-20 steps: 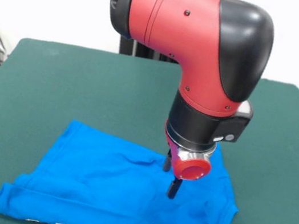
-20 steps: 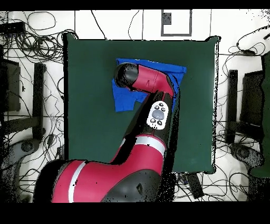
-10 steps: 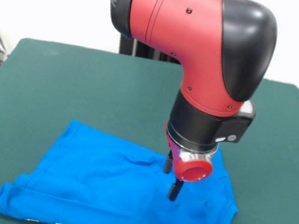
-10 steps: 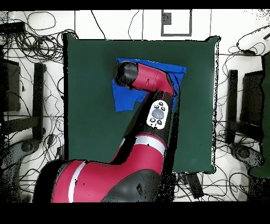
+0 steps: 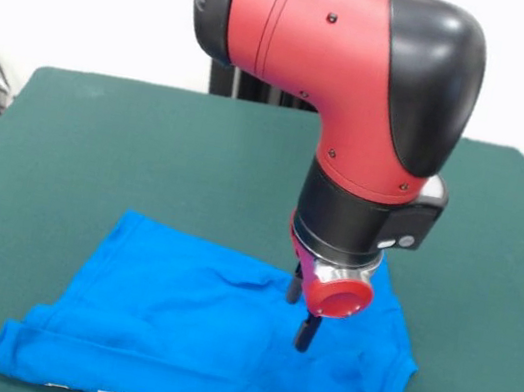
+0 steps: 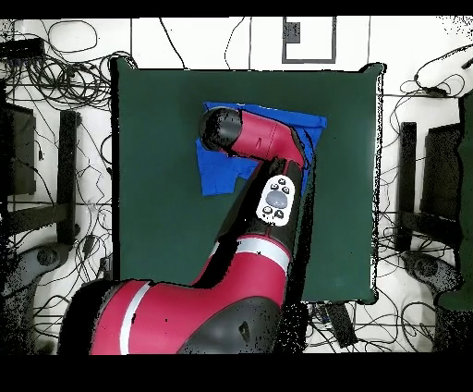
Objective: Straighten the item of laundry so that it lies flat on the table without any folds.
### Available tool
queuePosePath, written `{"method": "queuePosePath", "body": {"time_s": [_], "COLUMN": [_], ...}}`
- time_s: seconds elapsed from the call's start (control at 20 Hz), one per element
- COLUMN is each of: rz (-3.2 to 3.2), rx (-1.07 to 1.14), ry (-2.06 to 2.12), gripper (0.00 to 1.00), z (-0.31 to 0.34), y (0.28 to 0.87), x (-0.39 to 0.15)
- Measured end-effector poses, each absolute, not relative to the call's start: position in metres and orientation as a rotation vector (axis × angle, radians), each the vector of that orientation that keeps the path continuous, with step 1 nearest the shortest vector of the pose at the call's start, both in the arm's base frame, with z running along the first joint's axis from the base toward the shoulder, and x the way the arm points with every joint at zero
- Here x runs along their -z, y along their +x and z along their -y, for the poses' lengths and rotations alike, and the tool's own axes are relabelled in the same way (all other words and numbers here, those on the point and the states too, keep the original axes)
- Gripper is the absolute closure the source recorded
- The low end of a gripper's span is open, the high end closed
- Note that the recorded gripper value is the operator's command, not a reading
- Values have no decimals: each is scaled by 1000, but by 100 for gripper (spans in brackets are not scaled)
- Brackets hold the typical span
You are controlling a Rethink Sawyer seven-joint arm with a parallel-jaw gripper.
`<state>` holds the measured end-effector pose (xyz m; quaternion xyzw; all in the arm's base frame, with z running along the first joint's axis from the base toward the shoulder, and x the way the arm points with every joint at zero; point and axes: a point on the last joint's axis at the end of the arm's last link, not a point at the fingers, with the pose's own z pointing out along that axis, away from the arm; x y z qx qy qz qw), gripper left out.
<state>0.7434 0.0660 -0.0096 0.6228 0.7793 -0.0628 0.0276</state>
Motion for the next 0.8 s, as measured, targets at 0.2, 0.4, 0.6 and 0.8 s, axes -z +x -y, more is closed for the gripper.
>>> {"method": "queuePosePath", "body": {"time_s": [0.2,0.4,0.6,0.8], "rz": [-2407,-2406,-2404,-2399], "rx": [195,194,190,182], "ry": [1922,1920,1916,1914], "gripper": [0,0,0,0], "z": [-66,-66,-66,-65], "y": [743,744,745,748], "x": [10,9,5,0]}}
